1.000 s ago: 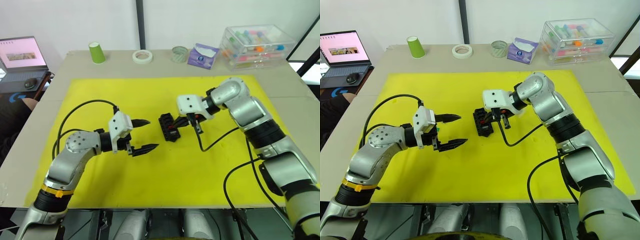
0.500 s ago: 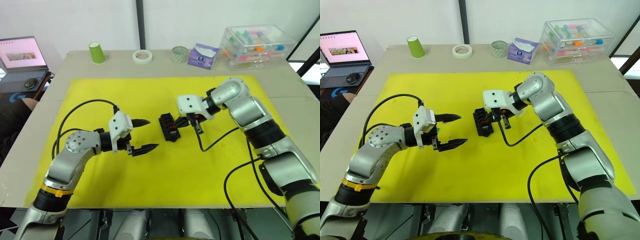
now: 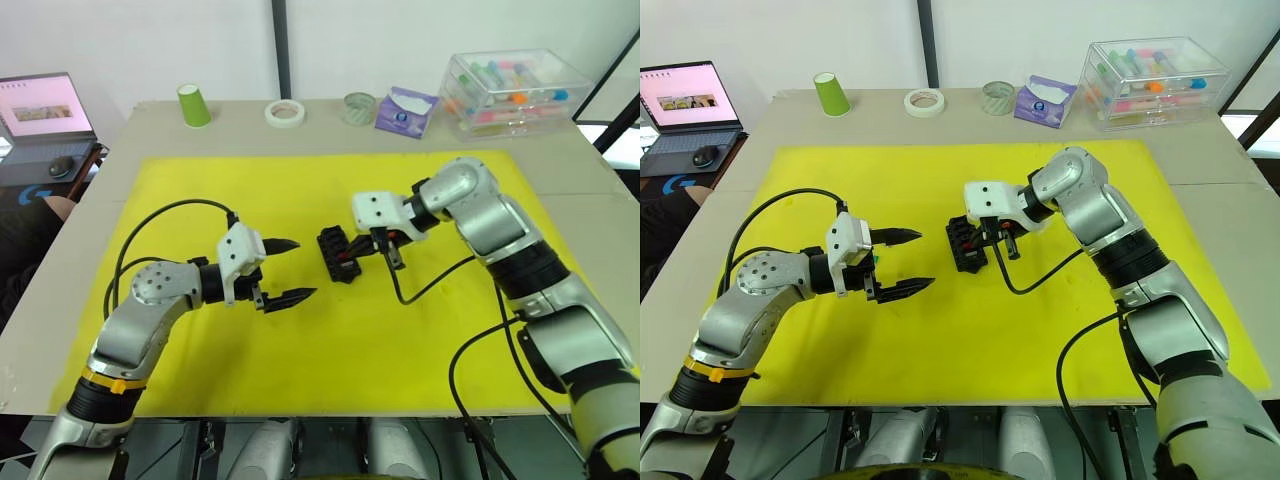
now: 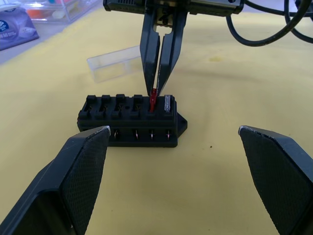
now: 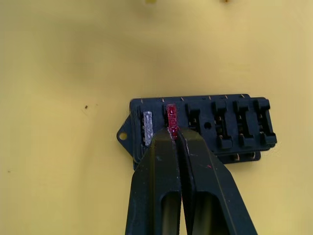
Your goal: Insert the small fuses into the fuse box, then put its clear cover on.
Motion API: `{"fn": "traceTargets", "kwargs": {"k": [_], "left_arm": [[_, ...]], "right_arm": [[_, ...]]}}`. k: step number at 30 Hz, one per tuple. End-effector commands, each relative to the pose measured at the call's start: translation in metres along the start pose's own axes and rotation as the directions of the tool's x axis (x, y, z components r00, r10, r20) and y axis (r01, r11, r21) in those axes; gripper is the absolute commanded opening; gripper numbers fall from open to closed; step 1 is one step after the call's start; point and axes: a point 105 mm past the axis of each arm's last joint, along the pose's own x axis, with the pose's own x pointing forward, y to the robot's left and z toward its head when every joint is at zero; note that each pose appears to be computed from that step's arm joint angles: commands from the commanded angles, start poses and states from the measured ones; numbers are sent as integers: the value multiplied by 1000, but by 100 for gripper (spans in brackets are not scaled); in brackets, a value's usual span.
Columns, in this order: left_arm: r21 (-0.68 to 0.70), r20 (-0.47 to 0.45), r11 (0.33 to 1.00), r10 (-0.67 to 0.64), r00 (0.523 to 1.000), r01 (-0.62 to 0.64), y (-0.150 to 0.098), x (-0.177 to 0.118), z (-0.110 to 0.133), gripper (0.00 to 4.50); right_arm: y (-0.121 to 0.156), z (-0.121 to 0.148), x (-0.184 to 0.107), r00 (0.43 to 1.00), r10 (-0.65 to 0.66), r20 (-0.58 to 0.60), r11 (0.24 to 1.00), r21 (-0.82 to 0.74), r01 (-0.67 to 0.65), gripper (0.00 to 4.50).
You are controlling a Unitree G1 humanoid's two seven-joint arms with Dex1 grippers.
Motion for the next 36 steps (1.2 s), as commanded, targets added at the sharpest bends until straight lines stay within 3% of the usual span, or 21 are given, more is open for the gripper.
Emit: {"fn": "traceTargets", "kwargs": {"k": [1, 31, 36], "left_arm": [[44, 13, 999, -5, 1000, 4, 0, -2, 7, 442], [51, 6, 999, 10, 1000, -11, 4, 0, 6, 442], [55, 7, 998, 10, 1000, -11, 6, 1, 6, 442]], "right_arm": [[0, 12, -2, 1000, -3, 31, 999, -37, 4, 0], [8, -13, 16, 997, 4, -78, 1000, 1, -4, 0], [10, -7, 15, 999, 12, -40, 1000, 24, -11, 0]]}}
